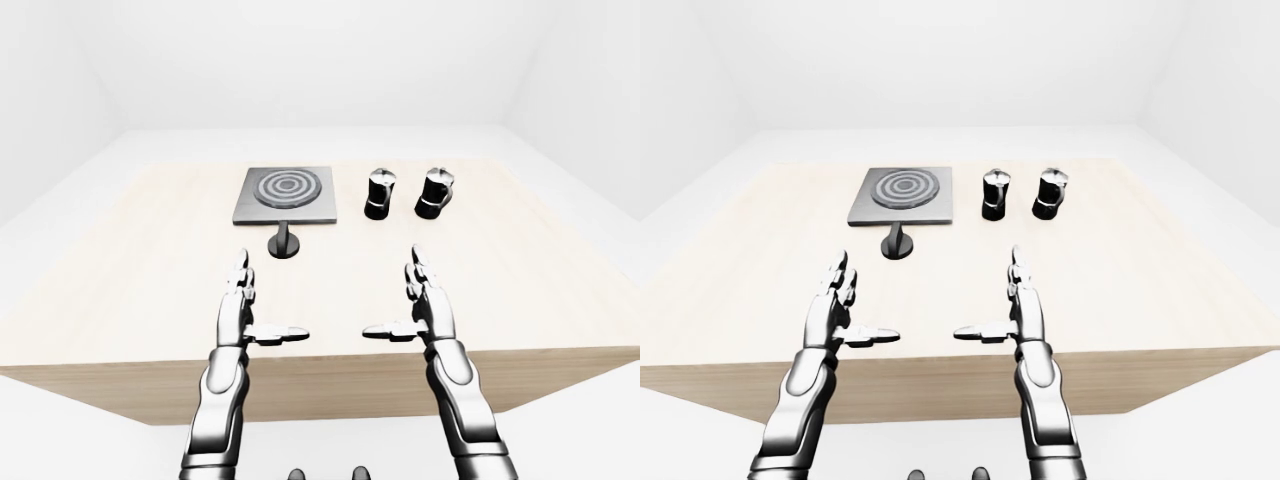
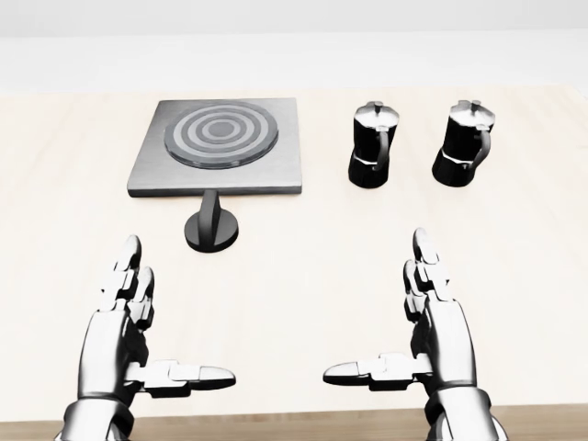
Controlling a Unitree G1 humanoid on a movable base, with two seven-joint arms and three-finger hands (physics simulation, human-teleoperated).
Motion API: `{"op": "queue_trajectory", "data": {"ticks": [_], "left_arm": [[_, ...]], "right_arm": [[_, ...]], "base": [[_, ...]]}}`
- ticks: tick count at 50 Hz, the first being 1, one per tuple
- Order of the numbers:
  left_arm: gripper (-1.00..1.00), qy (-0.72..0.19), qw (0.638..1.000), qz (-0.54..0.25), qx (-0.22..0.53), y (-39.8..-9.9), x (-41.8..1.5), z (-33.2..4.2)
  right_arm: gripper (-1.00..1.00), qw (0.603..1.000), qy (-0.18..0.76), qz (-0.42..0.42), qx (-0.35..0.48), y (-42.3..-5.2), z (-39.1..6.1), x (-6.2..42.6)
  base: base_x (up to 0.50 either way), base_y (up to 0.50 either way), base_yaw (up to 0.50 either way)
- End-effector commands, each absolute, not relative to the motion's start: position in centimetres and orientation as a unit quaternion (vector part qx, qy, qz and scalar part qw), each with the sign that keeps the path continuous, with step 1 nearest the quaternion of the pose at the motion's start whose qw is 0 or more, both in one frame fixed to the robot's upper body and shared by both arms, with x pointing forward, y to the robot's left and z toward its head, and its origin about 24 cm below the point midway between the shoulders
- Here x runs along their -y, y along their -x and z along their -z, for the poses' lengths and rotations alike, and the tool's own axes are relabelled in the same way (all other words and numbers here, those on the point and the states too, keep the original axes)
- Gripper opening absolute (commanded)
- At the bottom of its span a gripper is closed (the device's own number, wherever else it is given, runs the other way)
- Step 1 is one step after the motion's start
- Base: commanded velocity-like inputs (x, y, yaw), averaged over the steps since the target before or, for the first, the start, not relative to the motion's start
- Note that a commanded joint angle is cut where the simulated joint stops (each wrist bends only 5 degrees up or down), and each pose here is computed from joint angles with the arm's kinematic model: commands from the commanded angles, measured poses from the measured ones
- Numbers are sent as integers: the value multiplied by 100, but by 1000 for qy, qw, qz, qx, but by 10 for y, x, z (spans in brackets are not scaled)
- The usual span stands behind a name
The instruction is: Turn off the stove.
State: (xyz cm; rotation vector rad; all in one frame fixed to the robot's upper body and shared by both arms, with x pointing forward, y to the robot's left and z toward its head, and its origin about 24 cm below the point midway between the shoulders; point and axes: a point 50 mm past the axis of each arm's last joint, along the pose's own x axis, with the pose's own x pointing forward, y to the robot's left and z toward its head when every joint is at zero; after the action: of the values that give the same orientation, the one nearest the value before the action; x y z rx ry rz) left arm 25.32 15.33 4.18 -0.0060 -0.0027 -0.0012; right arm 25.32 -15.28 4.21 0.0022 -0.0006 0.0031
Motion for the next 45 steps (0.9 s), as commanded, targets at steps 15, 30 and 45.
{"op": "queue_trajectory", "data": {"ticks": [15,30,45], "left_arm": [[100,156,863,-22,481,-211,-195,-280],[100,150,884,-38,440,-224,-197,-265],[100,146,889,-44,431,-225,-199,-260]], "right_arm": [[100,905,-102,-5,413,-215,-240,177],[100,914,-98,12,393,-219,-232,182],[100,914,-98,8,392,-217,-231,181]], "base": [[0,0,0],[0,0,0],[0,5,0]]}}
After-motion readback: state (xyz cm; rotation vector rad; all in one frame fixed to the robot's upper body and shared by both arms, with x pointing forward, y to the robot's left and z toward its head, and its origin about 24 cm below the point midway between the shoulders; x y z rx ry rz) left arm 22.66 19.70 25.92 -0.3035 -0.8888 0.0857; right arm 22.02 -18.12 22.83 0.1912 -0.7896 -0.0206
